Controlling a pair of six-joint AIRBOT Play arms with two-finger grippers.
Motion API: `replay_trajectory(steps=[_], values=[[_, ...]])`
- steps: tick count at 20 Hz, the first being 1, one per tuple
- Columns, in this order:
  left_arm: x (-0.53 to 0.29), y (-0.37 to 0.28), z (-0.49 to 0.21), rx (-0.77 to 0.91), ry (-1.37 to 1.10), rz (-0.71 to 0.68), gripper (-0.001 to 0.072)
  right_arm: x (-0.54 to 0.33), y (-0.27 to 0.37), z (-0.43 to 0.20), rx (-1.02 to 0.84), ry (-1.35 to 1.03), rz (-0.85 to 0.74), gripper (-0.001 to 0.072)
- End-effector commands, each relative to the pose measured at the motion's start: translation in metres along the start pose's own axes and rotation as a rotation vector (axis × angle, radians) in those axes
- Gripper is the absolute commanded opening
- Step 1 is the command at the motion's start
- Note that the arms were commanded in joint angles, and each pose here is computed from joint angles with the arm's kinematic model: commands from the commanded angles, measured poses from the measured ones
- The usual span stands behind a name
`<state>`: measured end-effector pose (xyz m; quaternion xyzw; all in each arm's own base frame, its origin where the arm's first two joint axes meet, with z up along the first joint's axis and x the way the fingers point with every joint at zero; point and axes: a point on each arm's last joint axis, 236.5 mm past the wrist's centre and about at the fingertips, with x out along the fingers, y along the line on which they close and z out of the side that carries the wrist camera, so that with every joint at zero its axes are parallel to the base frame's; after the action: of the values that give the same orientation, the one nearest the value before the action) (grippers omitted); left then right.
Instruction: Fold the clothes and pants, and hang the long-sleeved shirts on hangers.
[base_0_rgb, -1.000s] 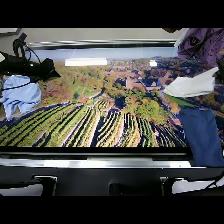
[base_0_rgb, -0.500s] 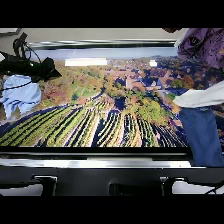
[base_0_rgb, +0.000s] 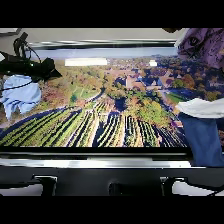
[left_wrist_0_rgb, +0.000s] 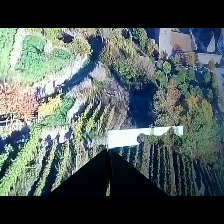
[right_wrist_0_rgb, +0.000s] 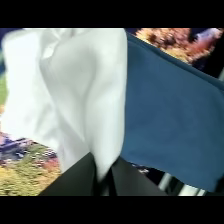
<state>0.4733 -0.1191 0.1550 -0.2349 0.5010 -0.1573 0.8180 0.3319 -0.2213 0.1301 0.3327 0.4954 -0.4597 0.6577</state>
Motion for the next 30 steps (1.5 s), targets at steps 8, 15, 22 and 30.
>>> replay_trajectory(steps=[8, 15, 22, 30], values=[[0.0, -0.001, -0.005, 0.003, 0.02, 0.0, 0.0019, 0.055, -0.096, -0.066, 0.134, 0.028, -0.289, 0.0029], [0.0, -0.001, -0.005, 0.002, 0.02, -0.001, 0.0019, 0.089, -0.12, -0.096, 0.111, 0.082, -0.381, 0.003], [0.0, -0.001, -0.005, 0.002, 0.021, -0.001, 0.0019, 0.092, -0.136, -0.092, 0.046, 0.062, -0.45, 0.003], [0.0, -0.001, -0.005, 0.002, 0.02, -0.002, 0.0019, 0.087, -0.147, -0.096, 0.021, 0.082, -0.501, 0.003]])
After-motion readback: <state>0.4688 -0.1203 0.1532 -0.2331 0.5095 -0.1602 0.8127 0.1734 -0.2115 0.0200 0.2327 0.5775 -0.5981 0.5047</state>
